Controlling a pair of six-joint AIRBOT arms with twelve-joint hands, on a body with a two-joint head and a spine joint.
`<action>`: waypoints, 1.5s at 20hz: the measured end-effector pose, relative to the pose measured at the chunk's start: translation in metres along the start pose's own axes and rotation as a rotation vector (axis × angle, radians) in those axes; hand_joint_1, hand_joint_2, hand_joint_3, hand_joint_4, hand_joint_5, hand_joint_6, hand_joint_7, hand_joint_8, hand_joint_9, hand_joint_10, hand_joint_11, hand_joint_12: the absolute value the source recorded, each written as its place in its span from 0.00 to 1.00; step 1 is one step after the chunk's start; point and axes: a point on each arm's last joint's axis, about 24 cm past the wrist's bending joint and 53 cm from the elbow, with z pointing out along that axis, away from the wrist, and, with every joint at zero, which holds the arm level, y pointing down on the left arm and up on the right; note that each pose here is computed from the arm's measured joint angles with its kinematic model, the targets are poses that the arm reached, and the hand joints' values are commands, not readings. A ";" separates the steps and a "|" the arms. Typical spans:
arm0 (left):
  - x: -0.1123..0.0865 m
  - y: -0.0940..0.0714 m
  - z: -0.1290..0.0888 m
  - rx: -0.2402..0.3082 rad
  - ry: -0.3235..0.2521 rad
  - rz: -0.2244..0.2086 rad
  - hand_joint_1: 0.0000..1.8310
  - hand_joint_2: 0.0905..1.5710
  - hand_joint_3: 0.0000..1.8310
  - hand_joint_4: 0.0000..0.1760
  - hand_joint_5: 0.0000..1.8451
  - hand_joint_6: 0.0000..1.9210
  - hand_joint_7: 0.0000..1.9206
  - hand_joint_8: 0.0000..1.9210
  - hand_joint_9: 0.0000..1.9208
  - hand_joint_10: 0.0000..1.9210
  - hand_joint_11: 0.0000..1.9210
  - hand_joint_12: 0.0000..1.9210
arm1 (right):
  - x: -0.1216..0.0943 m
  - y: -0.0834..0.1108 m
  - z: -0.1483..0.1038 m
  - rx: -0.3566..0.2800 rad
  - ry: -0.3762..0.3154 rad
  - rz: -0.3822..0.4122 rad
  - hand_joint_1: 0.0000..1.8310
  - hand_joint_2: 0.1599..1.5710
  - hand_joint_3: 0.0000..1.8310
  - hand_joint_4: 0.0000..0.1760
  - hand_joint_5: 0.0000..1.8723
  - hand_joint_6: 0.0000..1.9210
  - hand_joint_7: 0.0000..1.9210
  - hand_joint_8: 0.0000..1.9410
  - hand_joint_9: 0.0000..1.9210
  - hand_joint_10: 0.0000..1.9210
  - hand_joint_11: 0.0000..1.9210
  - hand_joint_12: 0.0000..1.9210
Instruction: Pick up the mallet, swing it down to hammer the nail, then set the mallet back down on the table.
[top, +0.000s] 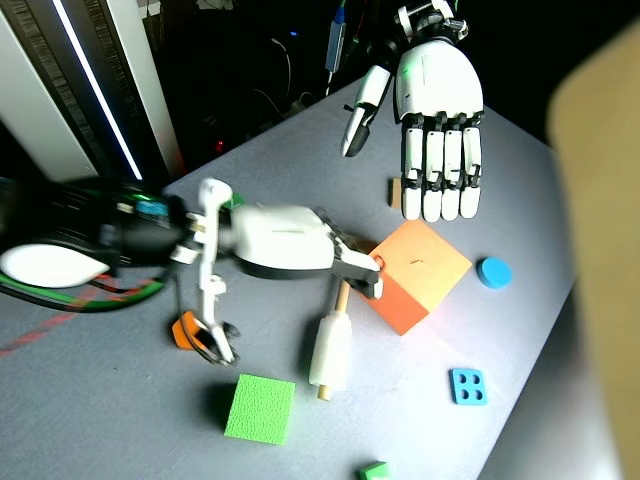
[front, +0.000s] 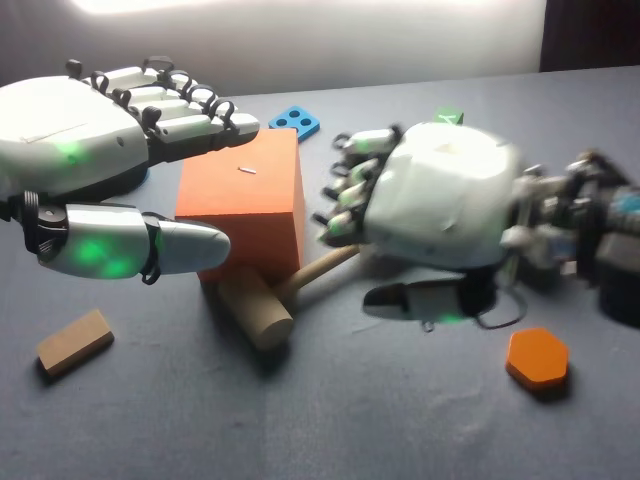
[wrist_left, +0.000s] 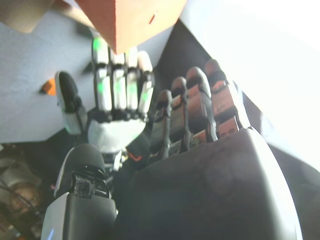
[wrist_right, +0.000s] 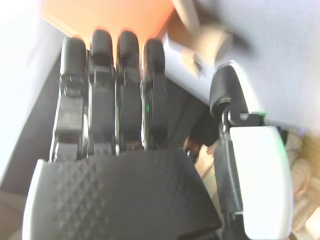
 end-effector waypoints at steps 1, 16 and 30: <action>0.001 -0.001 0.000 0.002 0.002 -0.004 0.00 0.79 0.00 0.00 0.07 0.00 0.09 0.00 0.08 0.00 0.00 0.16 | -0.007 -0.005 -0.009 0.025 -0.006 0.051 0.29 0.72 0.00 0.00 0.42 0.00 0.44 0.01 0.41 0.01 0.20 0.45; 0.005 -0.013 0.003 0.016 0.010 -0.015 0.00 0.83 0.00 0.00 0.30 1.00 0.28 1.00 0.26 1.00 0.28 1.00 | -0.027 -0.042 -0.107 0.243 0.135 0.377 0.30 0.68 0.00 0.00 0.52 1.00 0.54 1.00 0.58 1.00 0.66 1.00; 0.016 -0.027 0.015 0.020 0.038 -0.015 0.54 0.93 0.03 1.00 0.88 1.00 0.84 1.00 0.88 1.00 0.91 1.00 | -0.027 -0.042 -0.107 0.241 0.111 0.287 0.57 0.88 0.00 0.00 0.80 1.00 0.87 1.00 0.91 1.00 0.96 1.00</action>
